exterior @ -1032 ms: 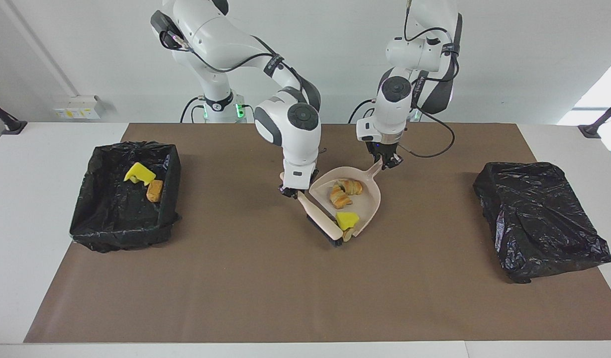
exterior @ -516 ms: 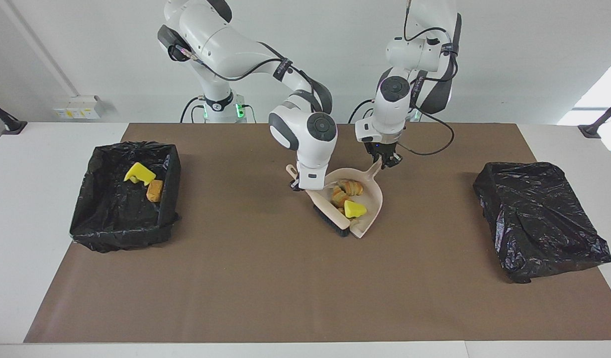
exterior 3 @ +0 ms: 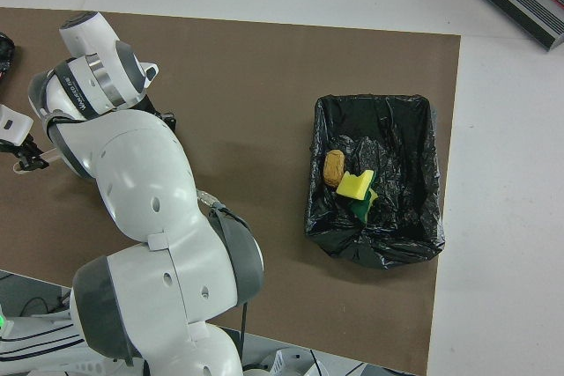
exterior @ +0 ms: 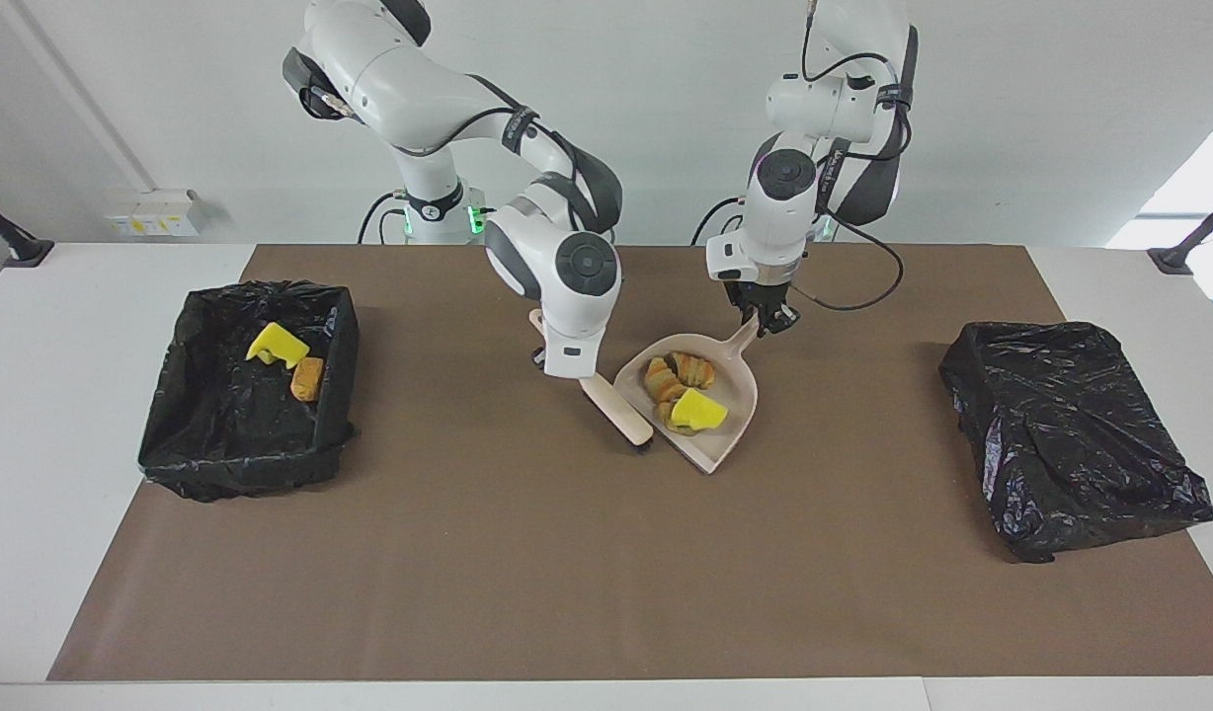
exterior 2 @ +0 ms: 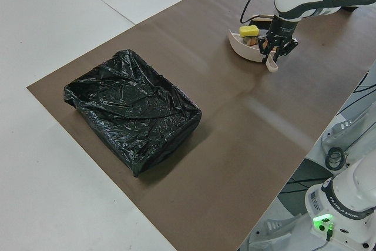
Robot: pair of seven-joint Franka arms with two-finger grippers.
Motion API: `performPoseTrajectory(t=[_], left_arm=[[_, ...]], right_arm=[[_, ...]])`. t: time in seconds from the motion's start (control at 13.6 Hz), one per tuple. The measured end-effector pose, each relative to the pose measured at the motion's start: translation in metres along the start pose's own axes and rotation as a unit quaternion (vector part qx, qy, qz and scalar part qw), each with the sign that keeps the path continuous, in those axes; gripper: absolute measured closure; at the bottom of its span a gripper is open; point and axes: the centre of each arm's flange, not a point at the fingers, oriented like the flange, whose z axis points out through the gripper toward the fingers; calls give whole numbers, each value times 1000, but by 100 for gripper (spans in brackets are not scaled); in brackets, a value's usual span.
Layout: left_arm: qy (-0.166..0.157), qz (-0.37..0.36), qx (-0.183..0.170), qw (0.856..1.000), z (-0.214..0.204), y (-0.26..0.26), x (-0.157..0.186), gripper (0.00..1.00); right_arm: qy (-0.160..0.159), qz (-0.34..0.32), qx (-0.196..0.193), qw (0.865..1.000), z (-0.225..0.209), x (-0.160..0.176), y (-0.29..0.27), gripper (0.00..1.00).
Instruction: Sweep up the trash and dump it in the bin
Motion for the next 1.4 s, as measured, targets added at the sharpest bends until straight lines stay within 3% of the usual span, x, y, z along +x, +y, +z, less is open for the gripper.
performPoseTrajectory(t=[0.22, 0.52, 0.66, 0.81, 1.03, 1.4], left_arm=[[7, 3, 2, 1000, -7, -7, 0, 69], [13, -2, 4, 1000, -12, -15, -2, 69], [7, -4, 1, 1000, -11, -17, -4, 69], [-2, -13, -4, 1000, -9, -25, -10, 69], [0, -42, -22, 999, -7, -37, -17, 69], [6, -64, -34, 997, -6, -42, -19, 69]], right_arm=[[-11, 20, 18, 1000, -28, -36, 28, 74], [-12, 45, 8, 999, -27, -37, -6, 74], [34, 43, 7, 998, -28, -25, -10, 74], [73, 31, -21, 997, -25, -13, -14, 74], [78, -4, -69, 995, -3, 9, -28, 74], [81, -8, -72, 994, 18, 45, -21, 74]])
